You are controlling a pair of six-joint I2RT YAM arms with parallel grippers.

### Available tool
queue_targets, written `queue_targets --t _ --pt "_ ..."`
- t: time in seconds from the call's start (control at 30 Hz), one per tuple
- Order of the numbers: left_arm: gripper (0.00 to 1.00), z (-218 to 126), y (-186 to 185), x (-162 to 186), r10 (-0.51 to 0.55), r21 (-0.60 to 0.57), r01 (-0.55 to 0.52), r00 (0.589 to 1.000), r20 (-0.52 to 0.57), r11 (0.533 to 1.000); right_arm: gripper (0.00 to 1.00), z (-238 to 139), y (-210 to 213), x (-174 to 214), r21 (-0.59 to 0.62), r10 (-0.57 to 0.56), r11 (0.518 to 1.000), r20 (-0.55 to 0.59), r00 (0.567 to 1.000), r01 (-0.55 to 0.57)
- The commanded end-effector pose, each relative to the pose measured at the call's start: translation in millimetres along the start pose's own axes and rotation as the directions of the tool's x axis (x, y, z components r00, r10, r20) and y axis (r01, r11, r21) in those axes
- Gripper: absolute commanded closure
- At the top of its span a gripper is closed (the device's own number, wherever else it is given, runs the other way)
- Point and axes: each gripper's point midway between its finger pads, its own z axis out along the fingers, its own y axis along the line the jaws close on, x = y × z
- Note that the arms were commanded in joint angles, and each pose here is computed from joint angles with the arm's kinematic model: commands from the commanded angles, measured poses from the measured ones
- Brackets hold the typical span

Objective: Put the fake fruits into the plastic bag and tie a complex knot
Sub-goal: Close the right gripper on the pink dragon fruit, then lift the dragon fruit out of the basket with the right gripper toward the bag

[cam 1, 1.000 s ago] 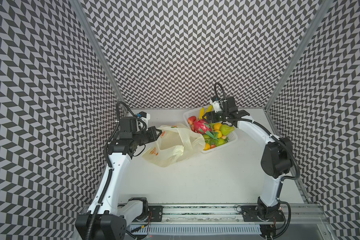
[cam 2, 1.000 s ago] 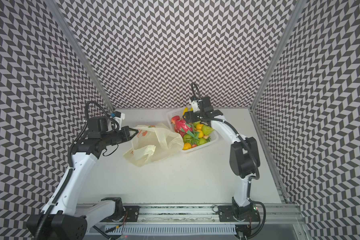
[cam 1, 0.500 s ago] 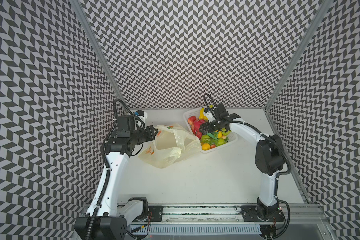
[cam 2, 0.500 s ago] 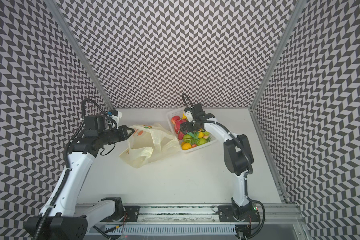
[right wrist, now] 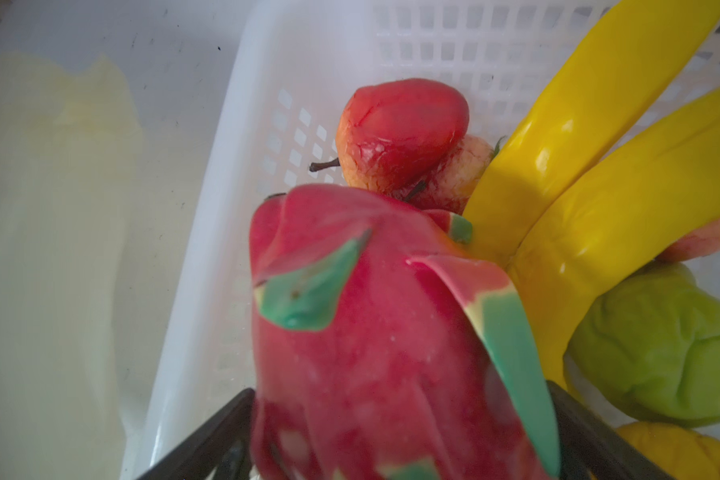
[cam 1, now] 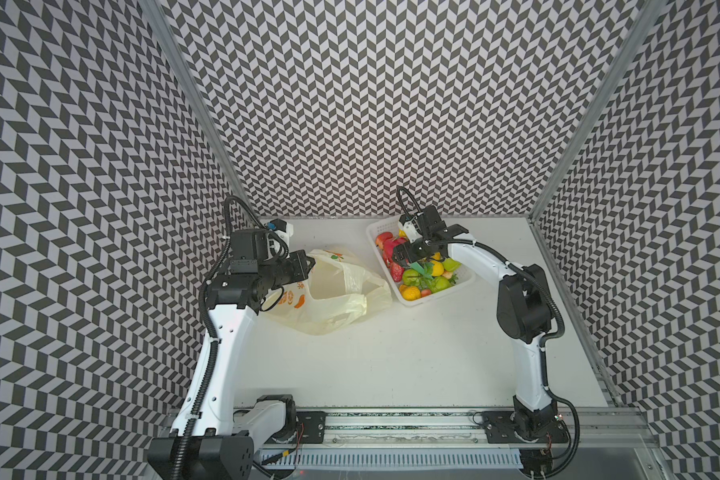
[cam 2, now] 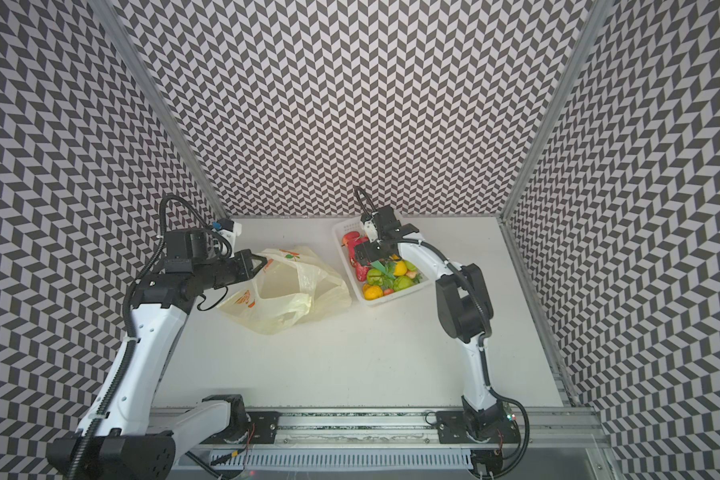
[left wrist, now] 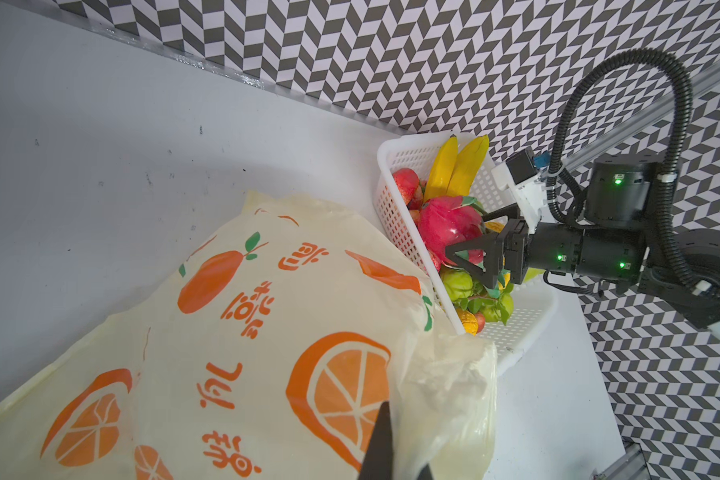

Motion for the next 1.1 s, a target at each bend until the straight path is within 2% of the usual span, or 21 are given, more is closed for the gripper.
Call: queue_targets --t 0.0,0.17,0.43,0.53,0.7,0.73,0.87,1.07 --pt "1.0 -4 -8 2 0.009 0.043 -0.009 1.0 -0.007 0.999 0.0 3 -10 -17 0.065 -0.095 0.994 0.049 0.994 0.091" --pt "1.0 -1 -8 5 0.005 0.051 -0.004 1.0 -0.019 0.999 0.0 7 -7 -13 0.045 -0.16 0.986 0.041 0.986 0.158" --pt "1.0 1 -18 5 0.002 0.099 0.001 1.0 -0.027 0.995 0.0 35 -2 -2 0.051 -0.191 0.98 0.007 0.982 0.191" --pt "1.0 3 -19 7 -0.001 0.103 0.004 0.999 -0.033 0.995 0.0 42 -2 -7 0.078 -0.203 0.977 0.021 0.979 0.201" --pt "1.0 5 -20 9 -0.006 0.109 0.01 0.999 -0.035 0.994 0.01 47 7 -16 0.046 -0.202 0.979 0.088 0.975 0.198" --pt "1.0 5 -20 8 -0.006 0.11 0.009 0.999 -0.032 0.994 0.05 46 8 -17 0.042 -0.198 0.98 0.101 0.975 0.194" --pt "1.0 7 -21 11 -0.015 0.114 0.02 0.999 -0.04 0.993 0.3 32 13 -23 0.022 -0.184 0.983 0.146 0.972 0.183" --pt "1.0 13 -24 14 -0.012 0.129 0.019 0.998 -0.059 0.991 0.46 -24 10 -49 -0.003 -0.126 0.991 0.272 0.954 0.132"
